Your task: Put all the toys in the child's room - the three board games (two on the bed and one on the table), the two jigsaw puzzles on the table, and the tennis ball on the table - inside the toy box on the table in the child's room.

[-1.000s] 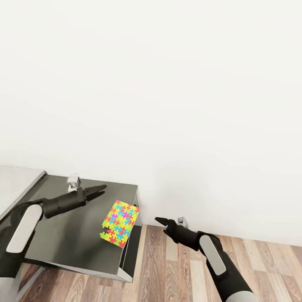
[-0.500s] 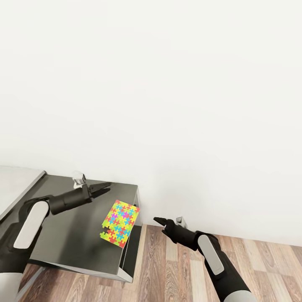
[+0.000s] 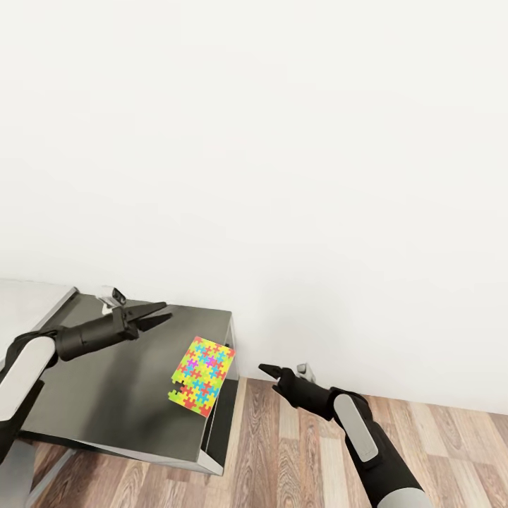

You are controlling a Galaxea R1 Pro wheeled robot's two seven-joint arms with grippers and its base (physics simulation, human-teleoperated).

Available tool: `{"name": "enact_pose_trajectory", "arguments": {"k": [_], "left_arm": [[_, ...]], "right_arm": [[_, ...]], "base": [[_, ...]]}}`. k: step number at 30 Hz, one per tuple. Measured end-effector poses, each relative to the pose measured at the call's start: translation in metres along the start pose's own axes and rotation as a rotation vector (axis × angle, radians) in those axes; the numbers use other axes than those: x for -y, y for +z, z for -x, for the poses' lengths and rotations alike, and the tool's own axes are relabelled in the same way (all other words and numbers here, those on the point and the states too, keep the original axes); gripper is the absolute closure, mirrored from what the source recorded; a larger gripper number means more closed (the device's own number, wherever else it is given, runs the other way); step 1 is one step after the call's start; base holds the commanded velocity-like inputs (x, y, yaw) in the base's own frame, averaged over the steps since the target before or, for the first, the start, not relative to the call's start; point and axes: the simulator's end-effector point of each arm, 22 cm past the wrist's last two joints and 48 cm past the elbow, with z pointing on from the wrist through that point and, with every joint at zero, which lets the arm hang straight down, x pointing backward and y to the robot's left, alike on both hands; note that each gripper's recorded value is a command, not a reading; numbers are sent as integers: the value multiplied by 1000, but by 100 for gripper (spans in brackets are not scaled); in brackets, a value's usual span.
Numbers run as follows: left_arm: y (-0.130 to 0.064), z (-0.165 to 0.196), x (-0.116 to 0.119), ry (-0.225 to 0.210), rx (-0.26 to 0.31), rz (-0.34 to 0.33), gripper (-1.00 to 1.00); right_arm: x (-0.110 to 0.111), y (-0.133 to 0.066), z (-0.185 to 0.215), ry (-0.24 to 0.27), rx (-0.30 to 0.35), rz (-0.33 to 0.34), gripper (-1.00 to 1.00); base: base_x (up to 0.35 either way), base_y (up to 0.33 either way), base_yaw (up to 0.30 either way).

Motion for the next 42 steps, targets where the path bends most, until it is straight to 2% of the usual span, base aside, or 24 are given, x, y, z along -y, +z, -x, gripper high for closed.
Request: {"name": "enact_pose_trajectory", "arguments": {"k": [3, 11, 23, 42], "left_arm": [[0, -11, 7, -30, -48, -29, -100], [-6, -18, 6, -46, -82, -21, -100], [-5, -22, 6, -51, -88, -24, -100], [-4, -23, 6, -54, -88, -26, -100]], "right_arm": [[-10, 1, -1, -5, -3, 42, -100], [-36, 0, 0, -42, -2, 120, -100], [-38, -3, 3, -52, 2, 125, -100], [-37, -4, 5, -52, 6, 123, -100]], "base": [[0, 0, 0], [0, 0, 1], [25, 14, 169], [78, 20, 10]]}}
